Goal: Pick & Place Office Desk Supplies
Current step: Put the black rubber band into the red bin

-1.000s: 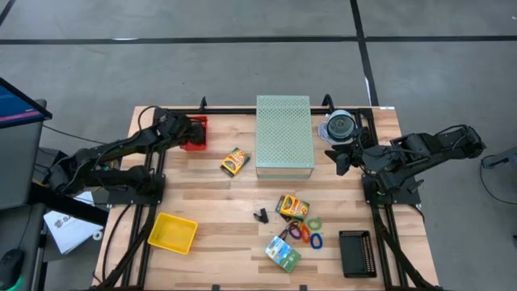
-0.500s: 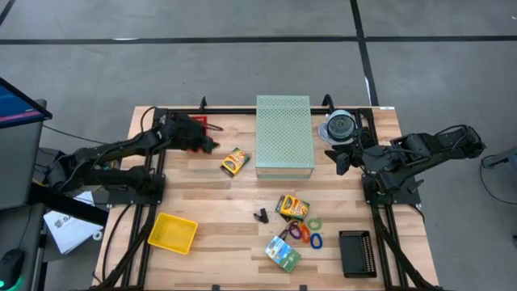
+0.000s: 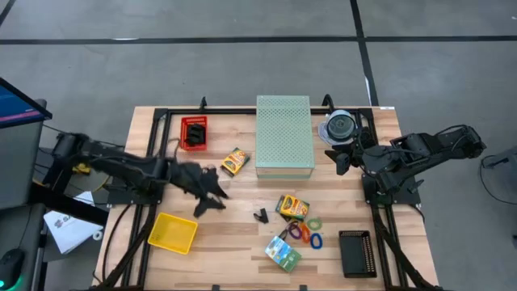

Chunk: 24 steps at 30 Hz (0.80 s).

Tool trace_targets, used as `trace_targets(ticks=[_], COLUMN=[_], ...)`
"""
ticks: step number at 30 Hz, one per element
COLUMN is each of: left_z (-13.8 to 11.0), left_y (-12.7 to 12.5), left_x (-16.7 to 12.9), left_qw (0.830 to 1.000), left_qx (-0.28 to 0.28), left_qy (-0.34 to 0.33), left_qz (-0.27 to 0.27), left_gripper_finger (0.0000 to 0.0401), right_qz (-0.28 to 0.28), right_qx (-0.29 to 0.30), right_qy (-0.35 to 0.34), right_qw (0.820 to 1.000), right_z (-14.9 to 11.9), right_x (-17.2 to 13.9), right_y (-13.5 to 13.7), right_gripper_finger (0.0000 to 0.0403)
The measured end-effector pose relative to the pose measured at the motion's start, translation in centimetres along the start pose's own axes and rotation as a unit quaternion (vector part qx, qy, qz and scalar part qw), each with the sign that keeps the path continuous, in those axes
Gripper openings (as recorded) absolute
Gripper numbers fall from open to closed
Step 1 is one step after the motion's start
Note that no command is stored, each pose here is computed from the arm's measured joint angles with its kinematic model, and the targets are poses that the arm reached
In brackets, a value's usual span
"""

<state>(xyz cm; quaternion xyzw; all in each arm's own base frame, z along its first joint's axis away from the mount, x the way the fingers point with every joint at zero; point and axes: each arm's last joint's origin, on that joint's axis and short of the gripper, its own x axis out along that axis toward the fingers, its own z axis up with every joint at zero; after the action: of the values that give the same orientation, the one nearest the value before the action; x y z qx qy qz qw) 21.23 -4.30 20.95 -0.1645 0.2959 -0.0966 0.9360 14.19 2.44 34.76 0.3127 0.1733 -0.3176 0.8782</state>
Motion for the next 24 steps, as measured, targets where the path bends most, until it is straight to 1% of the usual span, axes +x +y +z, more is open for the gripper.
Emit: trace_targets(ticks=[4, 7, 10, 13, 17, 21, 24], left_z=[-1.3, -1.8, -1.8, -2.1, -2.6, -2.5, -2.3], left_y=[-1.6, -1.8, -1.1, -0.1, 0.9, 0.8, 0.8], left_x=[1.9, 3.5, 5.2, 6.9, 8.7, 10.6, 11.9], left_qw=[0.997, 0.992, 0.99, 0.99, 0.989, 0.986, 0.983], left_qx=[0.079, 0.111, 0.119, 0.115, 0.129, 0.156, 0.171], left_qy=[0.012, 0.003, -0.013, -0.019, -0.001, 0.02, 0.029], left_qz=[0.025, 0.057, 0.073, 0.085, 0.076, 0.059, 0.057], left_gripper_finger=[0.0216, 0.023, 0.024, 0.0243, 0.0238, 0.0231, 0.0232], right_qz=[-0.001, -0.001, -0.001, -0.001, -0.001, -0.004, -0.004], right_qx=[0.001, 0.002, 0.005, 0.005, 0.005, 0.002, 0.003], right_qy=[0.001, 0.001, 0.001, 0.001, 0.001, 0.003, 0.003], right_qw=[1.0, 1.0, 1.0, 1.0, 1.0, 1.0, 1.0], right_z=[0.0, 0.0, 0.0, 0.0, 0.0, -0.1, -0.1], right_x=[0.0, 0.0, 0.0, 0.0, 0.0, 0.0, 0.0], right_y=[0.0, 0.0, 0.0, 0.0, 0.0, -0.1, -0.1], right_gripper_finger=[0.0202, 0.0202, 0.0202, 0.0202, 0.0202, 0.0202, 0.0202])
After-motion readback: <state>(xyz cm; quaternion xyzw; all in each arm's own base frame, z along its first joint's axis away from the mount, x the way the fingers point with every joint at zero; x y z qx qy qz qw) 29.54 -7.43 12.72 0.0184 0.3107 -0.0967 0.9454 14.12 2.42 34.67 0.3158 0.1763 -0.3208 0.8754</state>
